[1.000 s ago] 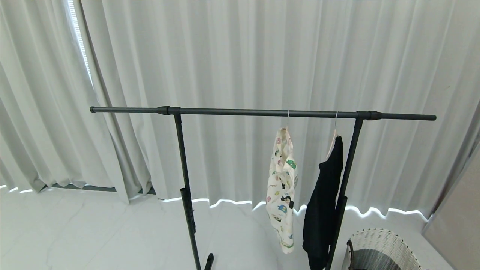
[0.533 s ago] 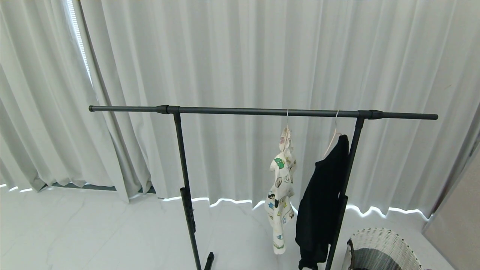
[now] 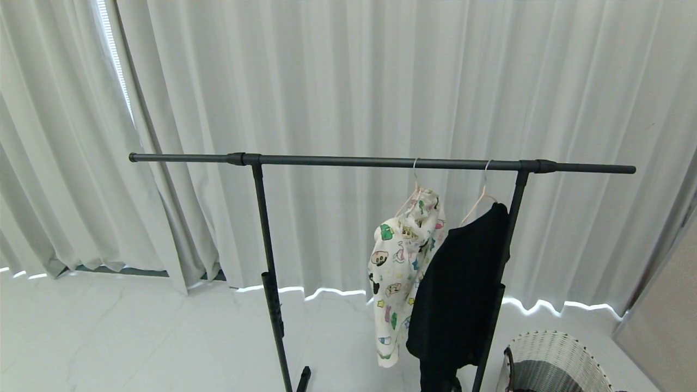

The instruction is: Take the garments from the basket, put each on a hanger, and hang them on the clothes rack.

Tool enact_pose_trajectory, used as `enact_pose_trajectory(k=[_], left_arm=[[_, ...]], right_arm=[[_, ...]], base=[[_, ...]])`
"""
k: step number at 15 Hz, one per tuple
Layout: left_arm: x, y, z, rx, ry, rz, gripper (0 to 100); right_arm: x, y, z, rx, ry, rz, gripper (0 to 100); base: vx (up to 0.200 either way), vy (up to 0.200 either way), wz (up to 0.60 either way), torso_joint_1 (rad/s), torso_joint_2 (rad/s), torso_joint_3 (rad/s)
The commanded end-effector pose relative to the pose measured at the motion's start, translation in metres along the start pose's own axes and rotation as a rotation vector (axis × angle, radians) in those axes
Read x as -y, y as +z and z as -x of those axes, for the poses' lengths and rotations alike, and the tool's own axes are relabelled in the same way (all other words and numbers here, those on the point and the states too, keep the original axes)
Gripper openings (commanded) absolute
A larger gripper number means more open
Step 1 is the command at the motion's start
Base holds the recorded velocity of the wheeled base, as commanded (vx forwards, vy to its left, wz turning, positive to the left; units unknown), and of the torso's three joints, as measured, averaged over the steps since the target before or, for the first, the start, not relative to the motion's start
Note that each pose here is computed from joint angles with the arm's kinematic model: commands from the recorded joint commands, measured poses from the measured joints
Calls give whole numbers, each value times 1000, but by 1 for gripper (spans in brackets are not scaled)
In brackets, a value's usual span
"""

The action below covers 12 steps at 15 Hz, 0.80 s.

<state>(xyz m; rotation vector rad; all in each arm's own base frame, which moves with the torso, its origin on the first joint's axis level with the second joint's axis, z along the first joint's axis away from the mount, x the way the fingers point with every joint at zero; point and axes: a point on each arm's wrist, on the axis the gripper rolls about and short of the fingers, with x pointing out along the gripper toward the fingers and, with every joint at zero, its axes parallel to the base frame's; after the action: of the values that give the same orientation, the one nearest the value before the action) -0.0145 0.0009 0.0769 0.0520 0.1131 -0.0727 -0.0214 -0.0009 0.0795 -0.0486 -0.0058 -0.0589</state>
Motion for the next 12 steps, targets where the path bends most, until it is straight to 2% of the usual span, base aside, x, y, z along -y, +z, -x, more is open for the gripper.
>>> enact_pose_trajectory(k=[1,2,4,7,12], left_arm=[[0,0,-1,-19,33,-8,100],[1,0,0,-6,51,-7,100],[2,-3,8,103,64,0,100],[1,-2,8,114,71,81,100],[1,-2,8,114,71,75,100]], right_arm=[[0,0,-2,-22,-11,1,100],[0,-1,0,0,-7,3,100],[1,1,1,38,-8,-7,100],[0,-2,1,8,0,-37,100],[0,-3,1,7,-1,-57,100]], base=[[0,0,0,0,0,0],[0,0,0,0,0,0],[0,0,0,0,0,0],[0,0,0,0,0,0],[0,0,0,0,0,0]])
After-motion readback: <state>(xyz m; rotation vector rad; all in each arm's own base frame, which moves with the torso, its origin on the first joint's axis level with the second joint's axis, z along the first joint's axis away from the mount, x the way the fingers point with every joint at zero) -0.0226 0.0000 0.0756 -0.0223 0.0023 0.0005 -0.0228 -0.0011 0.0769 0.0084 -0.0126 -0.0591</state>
